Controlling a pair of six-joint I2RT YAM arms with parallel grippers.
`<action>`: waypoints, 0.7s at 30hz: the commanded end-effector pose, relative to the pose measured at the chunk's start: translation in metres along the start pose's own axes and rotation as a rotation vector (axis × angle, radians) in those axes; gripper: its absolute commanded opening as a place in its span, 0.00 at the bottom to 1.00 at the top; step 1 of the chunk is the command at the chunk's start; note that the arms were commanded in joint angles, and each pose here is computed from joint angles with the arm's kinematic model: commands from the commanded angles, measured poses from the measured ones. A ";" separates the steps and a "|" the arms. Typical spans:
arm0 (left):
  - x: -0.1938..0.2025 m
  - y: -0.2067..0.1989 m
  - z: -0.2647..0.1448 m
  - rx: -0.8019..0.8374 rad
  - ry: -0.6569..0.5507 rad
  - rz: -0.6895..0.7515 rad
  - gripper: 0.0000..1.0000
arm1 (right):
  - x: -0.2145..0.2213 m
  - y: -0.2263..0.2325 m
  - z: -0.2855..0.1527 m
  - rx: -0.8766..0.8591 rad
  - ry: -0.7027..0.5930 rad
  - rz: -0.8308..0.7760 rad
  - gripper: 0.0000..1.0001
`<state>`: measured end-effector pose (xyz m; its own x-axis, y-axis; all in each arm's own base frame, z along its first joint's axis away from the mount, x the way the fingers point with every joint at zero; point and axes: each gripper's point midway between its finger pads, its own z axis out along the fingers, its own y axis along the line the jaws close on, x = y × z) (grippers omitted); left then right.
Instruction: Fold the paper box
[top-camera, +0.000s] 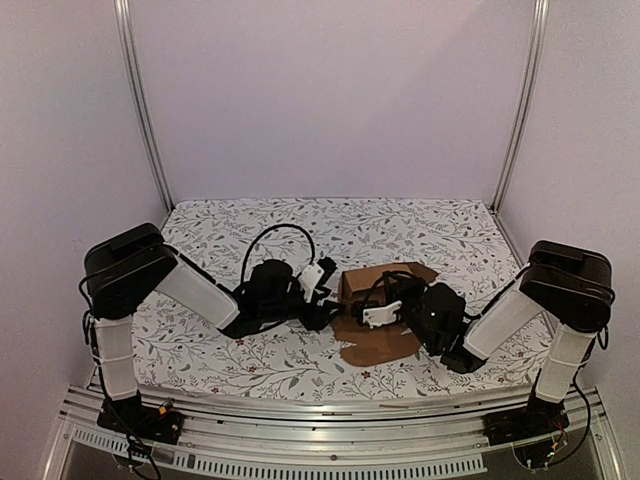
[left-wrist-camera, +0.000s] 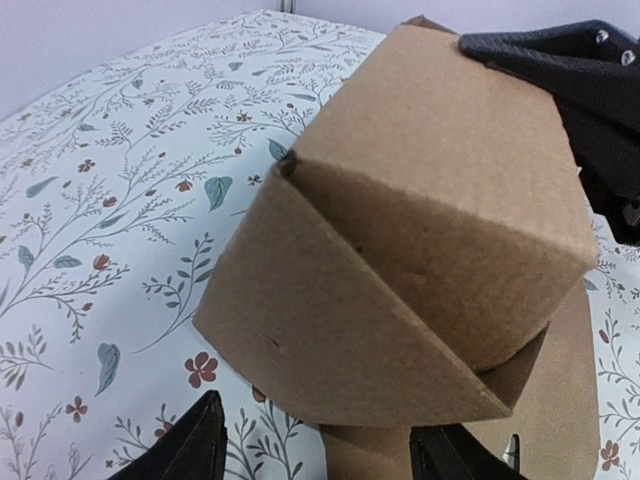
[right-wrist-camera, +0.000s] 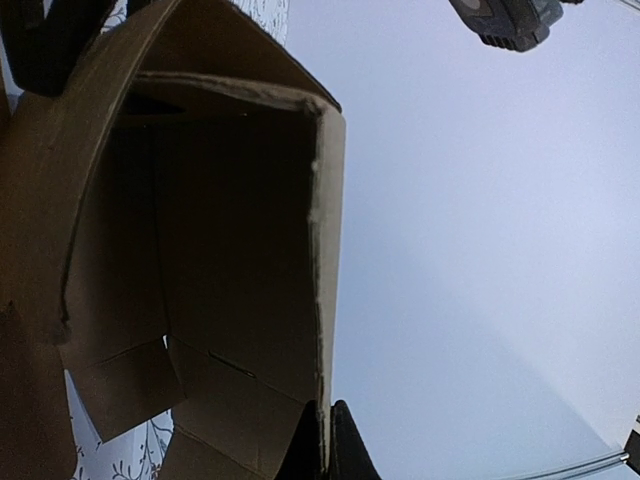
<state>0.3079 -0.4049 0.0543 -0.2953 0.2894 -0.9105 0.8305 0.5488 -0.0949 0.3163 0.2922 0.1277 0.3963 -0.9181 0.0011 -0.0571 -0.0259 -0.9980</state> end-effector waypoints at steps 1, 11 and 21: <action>-0.010 -0.008 -0.002 -0.023 -0.074 0.099 0.62 | -0.003 0.018 0.005 -0.073 0.016 -0.002 0.00; -0.007 -0.013 -0.006 -0.031 -0.139 0.172 0.60 | 0.000 0.028 0.018 -0.125 0.047 -0.047 0.00; 0.001 0.001 0.011 -0.118 -0.124 0.127 0.53 | 0.000 0.027 0.024 -0.193 0.067 -0.027 0.00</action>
<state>0.3073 -0.4083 0.0485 -0.1281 0.2895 -0.9486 0.8258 0.5608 0.0597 0.3384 0.3062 0.1105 0.3506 -0.9363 0.0232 -0.1731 -0.0891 -0.9809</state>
